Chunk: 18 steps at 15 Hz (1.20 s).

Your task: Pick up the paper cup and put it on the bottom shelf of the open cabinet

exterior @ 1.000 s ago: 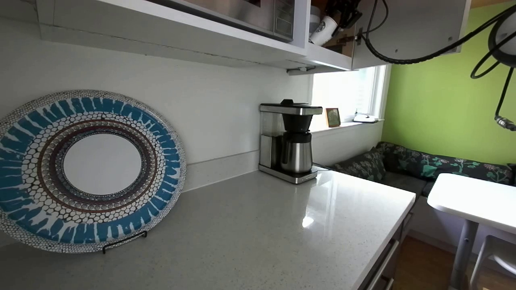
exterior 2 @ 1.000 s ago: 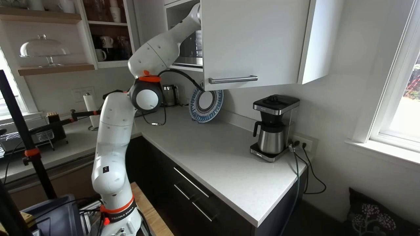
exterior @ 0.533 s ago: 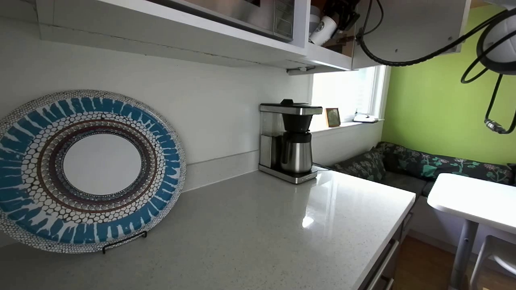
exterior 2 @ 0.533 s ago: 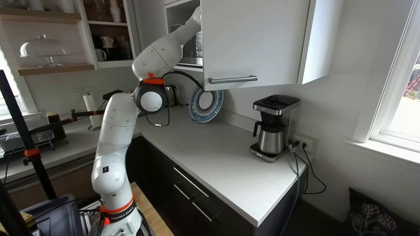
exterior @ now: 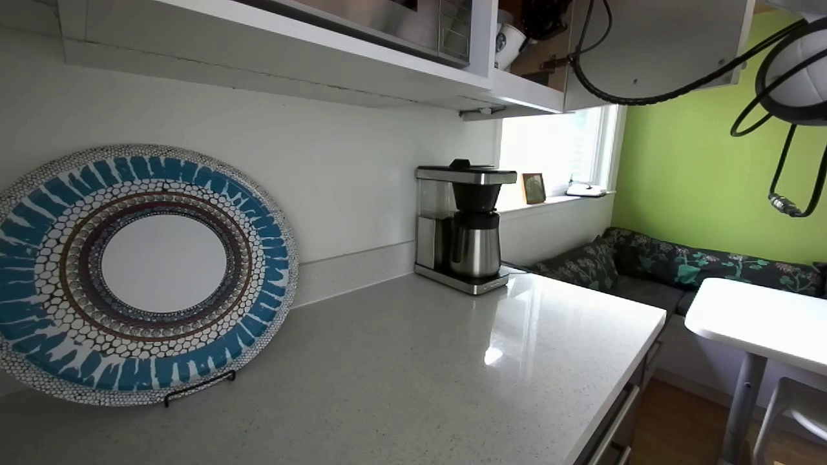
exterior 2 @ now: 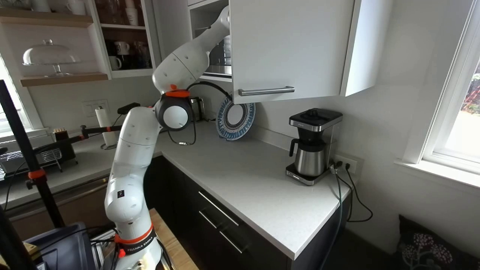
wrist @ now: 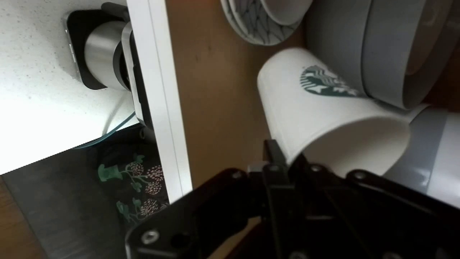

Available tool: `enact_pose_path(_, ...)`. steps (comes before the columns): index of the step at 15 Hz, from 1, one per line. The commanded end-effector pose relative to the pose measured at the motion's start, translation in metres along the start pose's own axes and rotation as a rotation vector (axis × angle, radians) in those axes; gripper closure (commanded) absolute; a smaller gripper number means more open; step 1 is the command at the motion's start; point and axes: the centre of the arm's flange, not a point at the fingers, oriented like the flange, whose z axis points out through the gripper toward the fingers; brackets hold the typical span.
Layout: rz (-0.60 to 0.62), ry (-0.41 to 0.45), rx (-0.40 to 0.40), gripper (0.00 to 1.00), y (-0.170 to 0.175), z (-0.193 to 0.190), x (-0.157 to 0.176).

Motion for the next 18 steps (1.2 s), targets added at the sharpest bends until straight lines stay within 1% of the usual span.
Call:
enact_pose_path(1,-0.005,0.01,0.029,0.98,-0.039,-0.002,0.002)
enact_pose_path(3,-0.015,0.012,0.037,0.91,-0.04,-0.003,0.001)
enact_pose_path(4,-0.018,0.012,0.042,0.92,-0.041,-0.004,0.002)
enact_pose_path(5,-0.023,0.015,0.044,0.9,-0.042,-0.006,0.002)
enact_pose_path(6,-0.03,0.019,0.052,0.79,-0.043,-0.009,0.001)
enact_pose_path(7,-0.035,0.023,0.06,0.65,-0.044,-0.011,0.0)
enact_pose_path(8,-0.038,0.025,0.069,0.63,-0.045,-0.012,0.0)
enact_pose_path(9,-0.04,0.026,0.073,0.56,-0.045,-0.013,0.0)
enact_pose_path(10,-0.043,0.027,0.073,0.48,-0.044,-0.012,0.0)
enact_pose_path(12,-0.047,0.028,0.072,0.34,-0.044,-0.011,0.0)
enact_pose_path(15,-0.053,0.026,0.073,0.1,-0.043,-0.013,0.0)
enact_pose_path(16,-0.074,0.002,0.058,0.04,-0.041,-0.018,0.0)
enact_pose_path(17,-0.113,-0.016,0.047,0.0,-0.039,-0.023,-0.001)
enact_pose_path(18,-0.158,-0.019,0.041,0.0,-0.034,-0.029,-0.003)
